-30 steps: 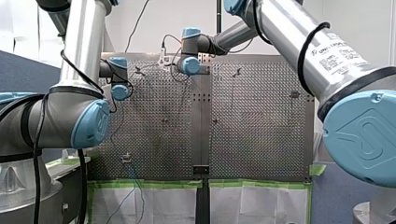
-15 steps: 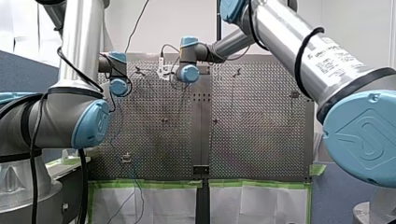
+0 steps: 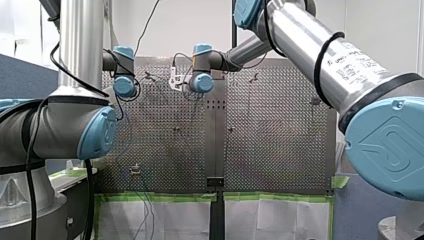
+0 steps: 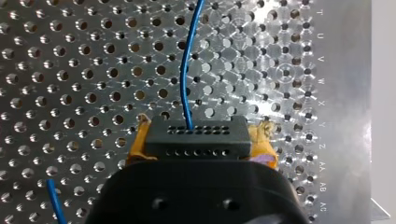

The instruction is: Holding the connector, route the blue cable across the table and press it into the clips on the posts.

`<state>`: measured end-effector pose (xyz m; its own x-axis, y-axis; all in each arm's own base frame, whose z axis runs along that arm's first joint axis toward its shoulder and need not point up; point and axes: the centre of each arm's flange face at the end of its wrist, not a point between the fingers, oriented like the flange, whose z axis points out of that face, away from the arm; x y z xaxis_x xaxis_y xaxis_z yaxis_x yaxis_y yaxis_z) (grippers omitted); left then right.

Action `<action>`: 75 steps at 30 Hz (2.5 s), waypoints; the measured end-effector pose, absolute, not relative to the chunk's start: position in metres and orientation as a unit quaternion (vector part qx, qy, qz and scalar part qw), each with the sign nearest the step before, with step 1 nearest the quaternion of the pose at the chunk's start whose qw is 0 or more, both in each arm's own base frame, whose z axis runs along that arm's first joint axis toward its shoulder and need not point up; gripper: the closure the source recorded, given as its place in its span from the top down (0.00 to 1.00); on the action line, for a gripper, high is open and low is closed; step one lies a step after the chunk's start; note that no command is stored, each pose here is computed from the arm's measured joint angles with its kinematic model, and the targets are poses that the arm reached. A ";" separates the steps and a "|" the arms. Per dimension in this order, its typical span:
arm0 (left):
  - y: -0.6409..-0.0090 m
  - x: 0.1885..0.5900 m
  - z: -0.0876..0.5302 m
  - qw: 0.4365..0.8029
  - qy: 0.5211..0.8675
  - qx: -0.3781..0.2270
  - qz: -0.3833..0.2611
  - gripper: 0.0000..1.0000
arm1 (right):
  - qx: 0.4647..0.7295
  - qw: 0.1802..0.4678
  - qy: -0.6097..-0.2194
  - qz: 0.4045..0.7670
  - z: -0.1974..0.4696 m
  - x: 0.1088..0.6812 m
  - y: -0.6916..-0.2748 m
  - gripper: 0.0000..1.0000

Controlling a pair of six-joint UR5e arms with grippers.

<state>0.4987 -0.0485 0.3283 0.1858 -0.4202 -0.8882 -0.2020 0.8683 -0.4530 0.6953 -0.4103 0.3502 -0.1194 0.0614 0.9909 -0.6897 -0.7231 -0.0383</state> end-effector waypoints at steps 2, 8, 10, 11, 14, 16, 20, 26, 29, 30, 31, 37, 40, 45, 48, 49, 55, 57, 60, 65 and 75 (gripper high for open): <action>-0.052 0.492 0.331 0.726 0.639 -0.242 -0.082 1.00 | 0.608 0.267 -0.259 0.701 0.349 0.695 -0.410 0.00; -0.062 0.470 0.334 0.715 0.653 -0.234 -0.091 1.00 | 0.611 0.266 -0.259 0.700 0.349 0.696 -0.408 0.00; -0.065 0.462 0.334 0.713 0.655 -0.232 -0.093 1.00 | 0.611 0.266 -0.259 0.699 0.348 0.696 -0.408 0.00; -0.066 0.459 0.335 0.713 0.655 -0.231 -0.095 1.00 | 0.612 0.266 -0.259 0.699 0.348 0.696 -0.408 0.00; -0.071 0.448 0.338 0.715 0.654 -0.225 -0.101 1.00 | 0.612 0.266 -0.260 0.698 0.348 0.695 -0.409 0.00; -0.075 0.441 0.341 0.716 0.654 -0.221 -0.105 1.00 | 0.613 0.266 -0.261 0.697 0.347 0.695 -0.409 0.00; -0.080 0.430 0.347 0.722 0.650 -0.212 -0.108 1.00 | 0.615 0.268 -0.264 0.693 0.346 0.693 -0.410 0.00; -0.088 0.418 0.359 0.728 0.650 -0.193 -0.102 1.00 | 0.615 0.272 -0.270 0.689 0.345 0.691 -0.413 0.00; -0.093 0.414 0.357 0.722 0.660 -0.182 -0.097 1.00 | 0.615 0.273 -0.272 0.688 0.345 0.690 -0.413 0.00; -0.095 0.413 0.356 0.720 0.664 -0.178 -0.096 1.00 | 0.615 0.273 -0.272 0.687 0.344 0.690 -0.413 0.00; -0.098 0.411 0.355 0.717 0.669 -0.172 -0.096 1.00 | 0.616 0.273 -0.273 0.687 0.344 0.690 -0.413 0.00; -0.115 0.406 0.357 0.715 0.680 -0.127 -0.101 1.00 | 0.615 0.277 -0.278 0.684 0.343 0.689 -0.414 0.00; -0.122 0.405 0.360 0.723 0.676 -0.107 -0.100 1.00 | 0.616 0.277 -0.279 0.683 0.342 0.688 -0.415 0.00; -0.131 0.405 0.364 0.736 0.665 -0.083 -0.095 1.00 | 0.617 0.278 -0.281 0.681 0.341 0.688 -0.416 0.00; -0.136 0.406 0.366 0.743 0.659 -0.070 -0.092 1.00 | 0.617 0.279 -0.282 0.680 0.341 0.687 -0.416 0.00; -0.138 0.408 0.366 0.746 0.657 -0.066 -0.089 1.00 | 0.617 0.279 -0.282 0.680 0.341 0.687 -0.416 0.00; -0.143 0.425 0.367 0.760 0.644 -0.057 -0.066 1.00 | 0.618 0.280 -0.283 0.678 0.339 0.686 -0.418 0.00; -0.144 0.431 0.367 0.764 0.641 -0.056 -0.058 1.00 | 0.618 0.281 -0.283 0.677 0.339 0.685 -0.420 0.00; -0.145 0.439 0.368 0.771 0.633 -0.055 -0.043 1.00 | 0.618 0.281 -0.284 0.677 0.338 0.685 -0.420 0.00; -0.146 0.448 0.374 0.782 0.621 -0.047 -0.025 1.00 | 0.618 0.281 -0.284 0.677 0.338 0.684 -0.421 0.00; -0.156 0.472 0.368 0.786 0.616 -0.041 -0.015 1.00 | 0.618 0.284 -0.286 0.675 0.336 0.682 -0.426 0.00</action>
